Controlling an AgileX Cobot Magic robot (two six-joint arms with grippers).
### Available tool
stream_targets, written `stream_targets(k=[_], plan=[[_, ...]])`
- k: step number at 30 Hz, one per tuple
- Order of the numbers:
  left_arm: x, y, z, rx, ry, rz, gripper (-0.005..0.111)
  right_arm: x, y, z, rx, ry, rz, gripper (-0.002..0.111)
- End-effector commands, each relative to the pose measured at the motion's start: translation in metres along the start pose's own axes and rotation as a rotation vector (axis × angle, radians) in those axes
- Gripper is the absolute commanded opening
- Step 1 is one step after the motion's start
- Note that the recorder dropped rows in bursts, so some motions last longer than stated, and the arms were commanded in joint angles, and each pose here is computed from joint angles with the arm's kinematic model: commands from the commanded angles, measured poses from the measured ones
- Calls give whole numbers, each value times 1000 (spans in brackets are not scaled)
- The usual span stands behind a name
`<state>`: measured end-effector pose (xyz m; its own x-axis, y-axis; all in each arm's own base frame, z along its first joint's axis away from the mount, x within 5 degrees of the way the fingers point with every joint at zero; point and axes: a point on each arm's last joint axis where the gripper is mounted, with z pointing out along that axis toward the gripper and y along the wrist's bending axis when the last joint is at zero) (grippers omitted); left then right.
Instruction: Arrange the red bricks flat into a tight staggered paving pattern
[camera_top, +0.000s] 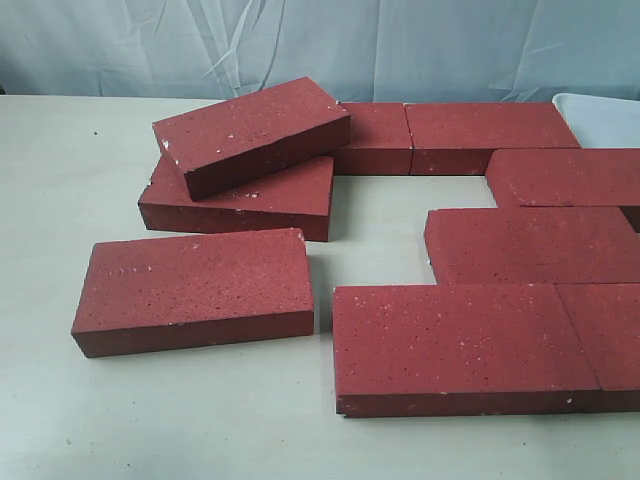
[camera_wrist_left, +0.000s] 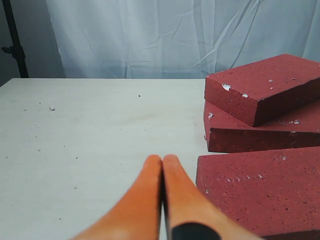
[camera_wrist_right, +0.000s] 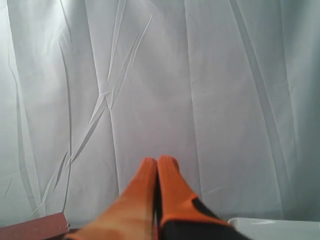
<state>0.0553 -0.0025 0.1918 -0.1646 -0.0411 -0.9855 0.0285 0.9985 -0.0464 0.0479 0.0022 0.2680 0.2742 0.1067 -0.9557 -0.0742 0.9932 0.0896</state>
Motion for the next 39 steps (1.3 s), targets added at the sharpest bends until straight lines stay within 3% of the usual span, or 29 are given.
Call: stream_targets(k=[1, 11, 26, 32, 39], plan=[[0, 0, 0, -1, -12, -4, 0, -20, 2, 8, 9, 111, -7, -1], [0, 0, 0, -1, -12, -4, 0, -53, 6, 38, 20, 306, -7, -1], [0, 0, 0, -1, -12, -4, 0, -49, 8, 50, 17, 399, 59, -1], [0, 0, 0, -1, -12, -4, 0, -73, 11, 90, 20, 494, 64, -1], [0, 0, 0, -1, -12, -4, 0, -61, 11, 124, 31, 667, 75, -1]])
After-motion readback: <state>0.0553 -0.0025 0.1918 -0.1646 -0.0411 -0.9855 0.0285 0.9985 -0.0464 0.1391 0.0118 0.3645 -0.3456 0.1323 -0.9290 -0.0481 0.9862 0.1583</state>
